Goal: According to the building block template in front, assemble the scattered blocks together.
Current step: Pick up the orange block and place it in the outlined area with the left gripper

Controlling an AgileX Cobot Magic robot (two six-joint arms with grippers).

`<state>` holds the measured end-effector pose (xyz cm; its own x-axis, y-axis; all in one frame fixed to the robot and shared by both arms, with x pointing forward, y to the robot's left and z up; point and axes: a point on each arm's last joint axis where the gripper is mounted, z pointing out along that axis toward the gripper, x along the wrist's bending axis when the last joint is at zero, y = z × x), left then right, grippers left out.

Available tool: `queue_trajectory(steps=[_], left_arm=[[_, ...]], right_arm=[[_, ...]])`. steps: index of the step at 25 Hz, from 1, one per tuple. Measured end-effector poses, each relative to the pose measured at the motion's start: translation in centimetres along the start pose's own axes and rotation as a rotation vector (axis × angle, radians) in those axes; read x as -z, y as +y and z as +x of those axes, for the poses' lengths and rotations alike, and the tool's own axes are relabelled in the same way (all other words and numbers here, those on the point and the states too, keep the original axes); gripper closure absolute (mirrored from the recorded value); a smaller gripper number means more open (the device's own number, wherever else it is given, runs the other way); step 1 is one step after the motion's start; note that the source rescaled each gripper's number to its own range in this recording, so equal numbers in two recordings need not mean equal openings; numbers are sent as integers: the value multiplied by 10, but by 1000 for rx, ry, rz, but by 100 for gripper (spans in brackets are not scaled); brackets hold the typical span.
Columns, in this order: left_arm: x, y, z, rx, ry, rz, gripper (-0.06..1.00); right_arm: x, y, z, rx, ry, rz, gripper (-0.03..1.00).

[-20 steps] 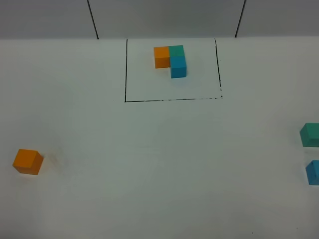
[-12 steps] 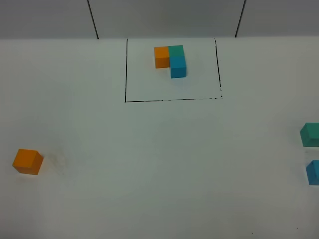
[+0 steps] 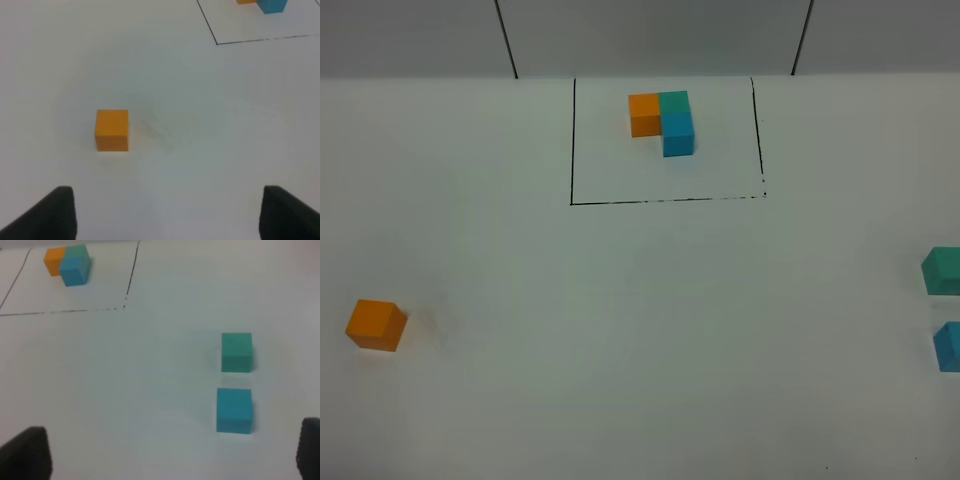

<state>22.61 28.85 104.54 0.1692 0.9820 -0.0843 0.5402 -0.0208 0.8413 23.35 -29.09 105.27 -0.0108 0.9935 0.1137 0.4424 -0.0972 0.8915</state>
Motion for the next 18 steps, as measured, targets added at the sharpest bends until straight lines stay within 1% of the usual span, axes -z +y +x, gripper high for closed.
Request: queue_trajectory(steps=[16, 18], left_arm=[[0, 0, 0, 0, 0, 0, 33], [-1, 0, 0, 6, 1, 5, 31]], right_arm=[[0, 0, 0, -1, 0, 0, -3], [0, 0, 0, -1, 0, 0, -3]])
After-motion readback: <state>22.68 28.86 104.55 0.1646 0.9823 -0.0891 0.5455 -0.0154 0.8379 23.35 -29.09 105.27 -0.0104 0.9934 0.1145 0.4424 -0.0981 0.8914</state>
